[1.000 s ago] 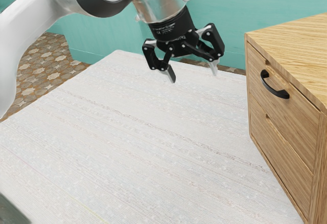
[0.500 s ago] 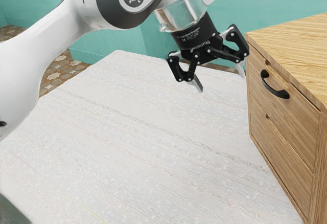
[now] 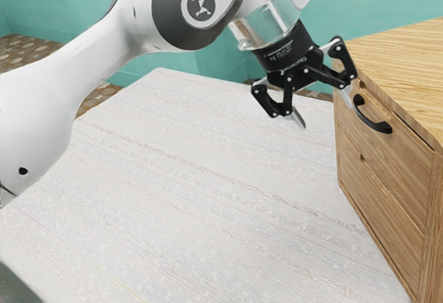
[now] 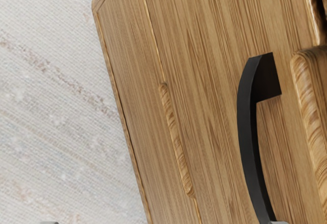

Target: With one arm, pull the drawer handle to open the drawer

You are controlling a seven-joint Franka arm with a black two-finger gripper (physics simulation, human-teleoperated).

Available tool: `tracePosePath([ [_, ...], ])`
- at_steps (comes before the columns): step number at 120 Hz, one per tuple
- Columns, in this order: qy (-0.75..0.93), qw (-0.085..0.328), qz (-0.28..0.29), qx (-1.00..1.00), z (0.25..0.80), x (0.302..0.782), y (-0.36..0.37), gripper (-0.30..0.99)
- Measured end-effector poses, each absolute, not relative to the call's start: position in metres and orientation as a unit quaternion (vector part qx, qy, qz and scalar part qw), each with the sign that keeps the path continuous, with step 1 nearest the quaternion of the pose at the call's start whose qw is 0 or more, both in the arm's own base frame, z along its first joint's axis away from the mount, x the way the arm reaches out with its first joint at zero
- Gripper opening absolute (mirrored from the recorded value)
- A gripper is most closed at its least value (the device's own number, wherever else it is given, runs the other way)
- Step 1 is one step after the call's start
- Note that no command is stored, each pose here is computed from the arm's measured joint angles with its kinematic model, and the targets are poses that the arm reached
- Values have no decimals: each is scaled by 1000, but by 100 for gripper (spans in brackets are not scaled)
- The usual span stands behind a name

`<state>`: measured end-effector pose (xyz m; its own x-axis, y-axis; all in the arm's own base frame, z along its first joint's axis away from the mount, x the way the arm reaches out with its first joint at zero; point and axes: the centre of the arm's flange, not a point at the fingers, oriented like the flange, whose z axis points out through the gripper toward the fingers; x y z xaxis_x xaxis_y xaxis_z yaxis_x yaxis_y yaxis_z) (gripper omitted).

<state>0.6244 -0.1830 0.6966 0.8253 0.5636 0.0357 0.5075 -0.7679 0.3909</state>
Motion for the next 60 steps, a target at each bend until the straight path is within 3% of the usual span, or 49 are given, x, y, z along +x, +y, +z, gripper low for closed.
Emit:
tracePosePath([
  [60,308,207,92,924,682,645,-190,49],
])
